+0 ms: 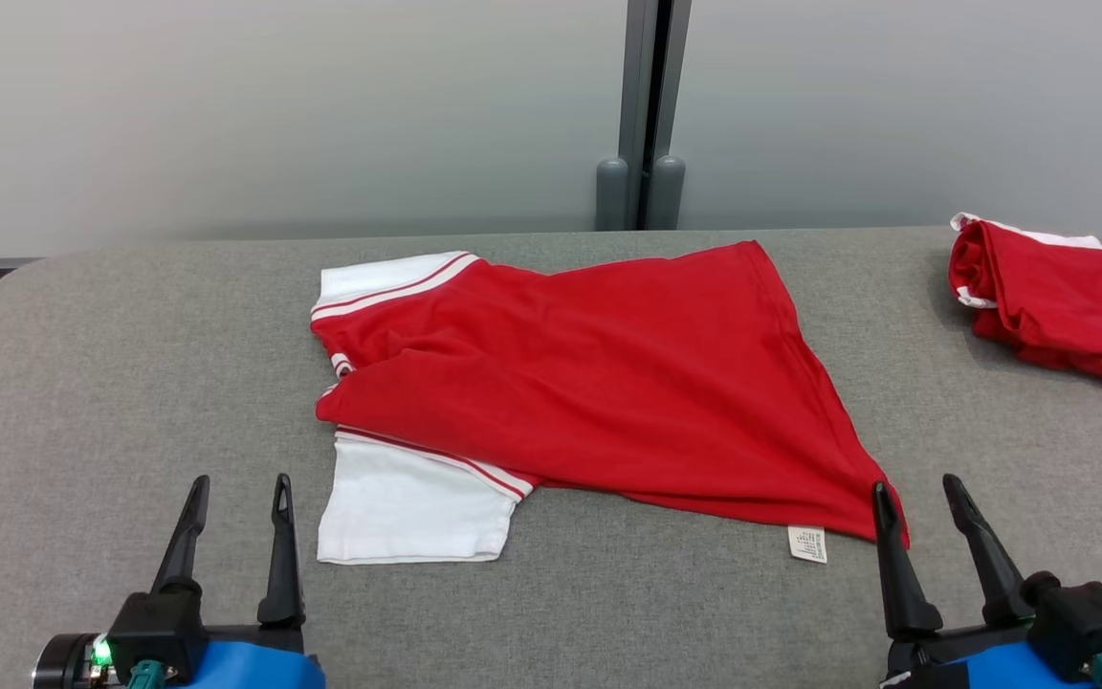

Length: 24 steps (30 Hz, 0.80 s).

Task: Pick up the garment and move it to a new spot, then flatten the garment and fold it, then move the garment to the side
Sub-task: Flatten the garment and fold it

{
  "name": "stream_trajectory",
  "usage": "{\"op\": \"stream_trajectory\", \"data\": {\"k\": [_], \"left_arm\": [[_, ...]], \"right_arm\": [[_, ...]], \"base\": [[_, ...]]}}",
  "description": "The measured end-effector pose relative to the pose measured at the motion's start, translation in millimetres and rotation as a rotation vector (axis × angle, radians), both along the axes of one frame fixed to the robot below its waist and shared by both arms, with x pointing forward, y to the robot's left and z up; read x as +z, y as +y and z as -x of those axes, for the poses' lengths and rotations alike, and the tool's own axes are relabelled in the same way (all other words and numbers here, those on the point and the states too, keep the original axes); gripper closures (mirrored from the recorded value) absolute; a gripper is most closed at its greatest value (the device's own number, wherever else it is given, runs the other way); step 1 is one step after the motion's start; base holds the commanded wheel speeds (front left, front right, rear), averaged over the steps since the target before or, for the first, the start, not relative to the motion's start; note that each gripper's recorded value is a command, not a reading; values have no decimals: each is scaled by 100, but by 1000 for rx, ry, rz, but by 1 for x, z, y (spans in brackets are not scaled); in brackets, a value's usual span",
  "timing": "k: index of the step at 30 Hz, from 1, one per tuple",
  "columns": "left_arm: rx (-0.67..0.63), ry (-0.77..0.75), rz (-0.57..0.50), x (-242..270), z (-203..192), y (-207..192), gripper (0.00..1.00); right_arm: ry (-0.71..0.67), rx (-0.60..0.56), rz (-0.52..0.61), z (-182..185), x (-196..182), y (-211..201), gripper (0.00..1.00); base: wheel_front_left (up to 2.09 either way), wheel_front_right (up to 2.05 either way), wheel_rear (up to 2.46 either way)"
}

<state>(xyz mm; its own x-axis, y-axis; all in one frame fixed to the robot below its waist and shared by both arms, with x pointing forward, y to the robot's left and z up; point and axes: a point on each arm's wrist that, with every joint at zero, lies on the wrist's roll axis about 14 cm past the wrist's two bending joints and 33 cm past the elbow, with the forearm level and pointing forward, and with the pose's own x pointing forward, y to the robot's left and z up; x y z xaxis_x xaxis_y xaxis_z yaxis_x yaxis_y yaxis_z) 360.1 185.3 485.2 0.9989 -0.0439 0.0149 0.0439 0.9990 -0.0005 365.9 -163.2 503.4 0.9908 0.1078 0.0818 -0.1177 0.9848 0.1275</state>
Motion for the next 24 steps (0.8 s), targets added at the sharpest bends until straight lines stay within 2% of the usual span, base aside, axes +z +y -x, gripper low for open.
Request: {"op": "stream_trajectory", "data": {"k": [17, 24], "left_arm": [[-2, 45, -19, -14, 11, 1, 0], [-40, 84, -42, -26, 1, -2, 0]], "right_arm": [[72, -10, 1, 12, -23, -1, 0], [130, -27, 3, 8, -41, -7, 0]], "base": [[0, 0, 0], [0, 0, 0]]}}
